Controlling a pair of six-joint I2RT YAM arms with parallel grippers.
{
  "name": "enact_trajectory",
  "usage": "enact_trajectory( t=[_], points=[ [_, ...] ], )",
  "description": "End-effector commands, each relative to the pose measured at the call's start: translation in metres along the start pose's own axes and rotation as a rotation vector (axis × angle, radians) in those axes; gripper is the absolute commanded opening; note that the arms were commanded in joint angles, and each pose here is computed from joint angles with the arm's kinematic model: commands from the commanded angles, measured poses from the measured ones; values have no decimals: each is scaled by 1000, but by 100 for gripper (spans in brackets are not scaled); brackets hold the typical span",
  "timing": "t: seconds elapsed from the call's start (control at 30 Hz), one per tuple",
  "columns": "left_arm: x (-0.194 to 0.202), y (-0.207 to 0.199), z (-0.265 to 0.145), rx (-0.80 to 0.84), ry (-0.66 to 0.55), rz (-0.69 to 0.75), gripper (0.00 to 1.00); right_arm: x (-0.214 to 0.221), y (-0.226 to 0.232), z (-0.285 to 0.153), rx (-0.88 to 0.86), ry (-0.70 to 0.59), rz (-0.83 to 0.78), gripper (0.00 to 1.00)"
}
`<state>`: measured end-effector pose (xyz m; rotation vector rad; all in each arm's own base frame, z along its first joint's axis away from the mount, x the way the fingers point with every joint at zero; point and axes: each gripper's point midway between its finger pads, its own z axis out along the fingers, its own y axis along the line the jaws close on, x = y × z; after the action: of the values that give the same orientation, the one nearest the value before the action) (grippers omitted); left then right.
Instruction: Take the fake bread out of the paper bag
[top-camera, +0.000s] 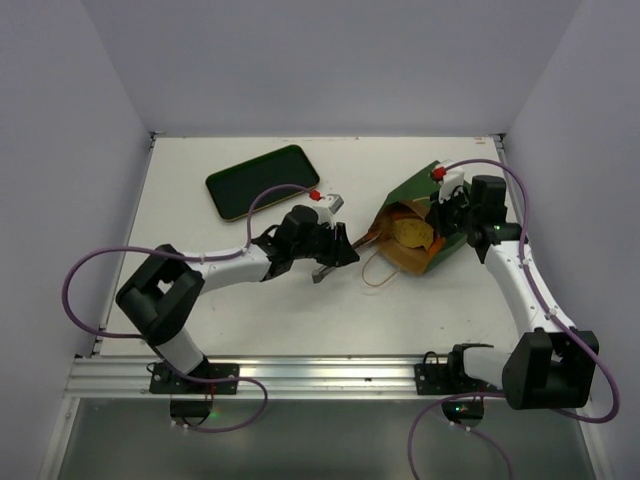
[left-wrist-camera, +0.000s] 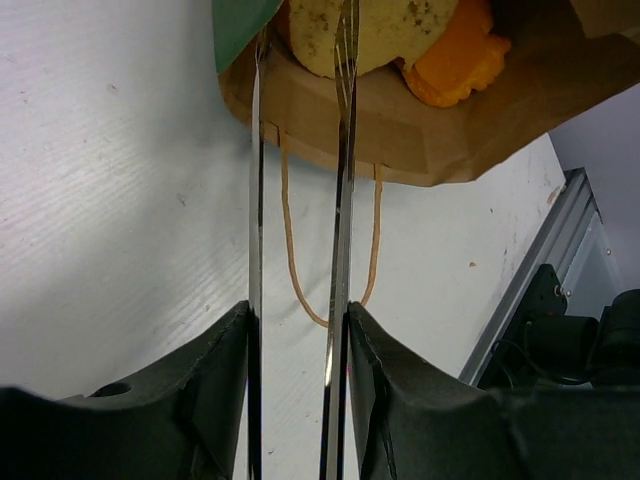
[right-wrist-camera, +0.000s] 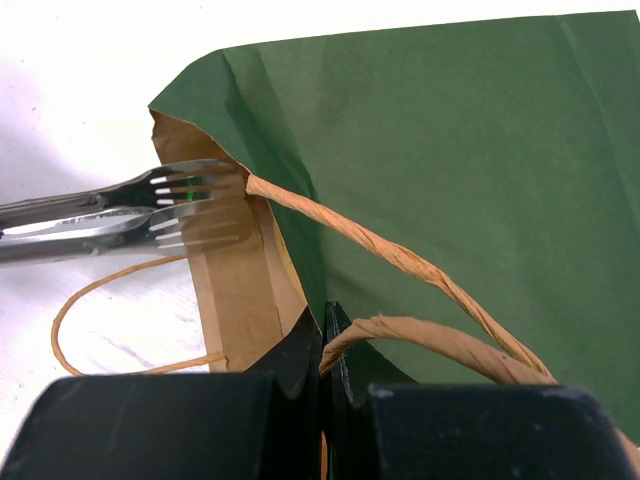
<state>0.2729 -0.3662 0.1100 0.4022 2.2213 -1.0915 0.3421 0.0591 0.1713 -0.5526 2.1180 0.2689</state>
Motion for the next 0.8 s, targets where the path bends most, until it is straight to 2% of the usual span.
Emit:
enact_trajectory(
  t=[0.0, 0.77],
  points=[
    [-29, -10, 4, 46, -66, 54, 45, -11, 1, 0, -18, -47, -3, 0],
    [-30, 4, 22, 137, -14, 32, 47, -7, 1, 3, -21, -30, -3, 0]
  ],
)
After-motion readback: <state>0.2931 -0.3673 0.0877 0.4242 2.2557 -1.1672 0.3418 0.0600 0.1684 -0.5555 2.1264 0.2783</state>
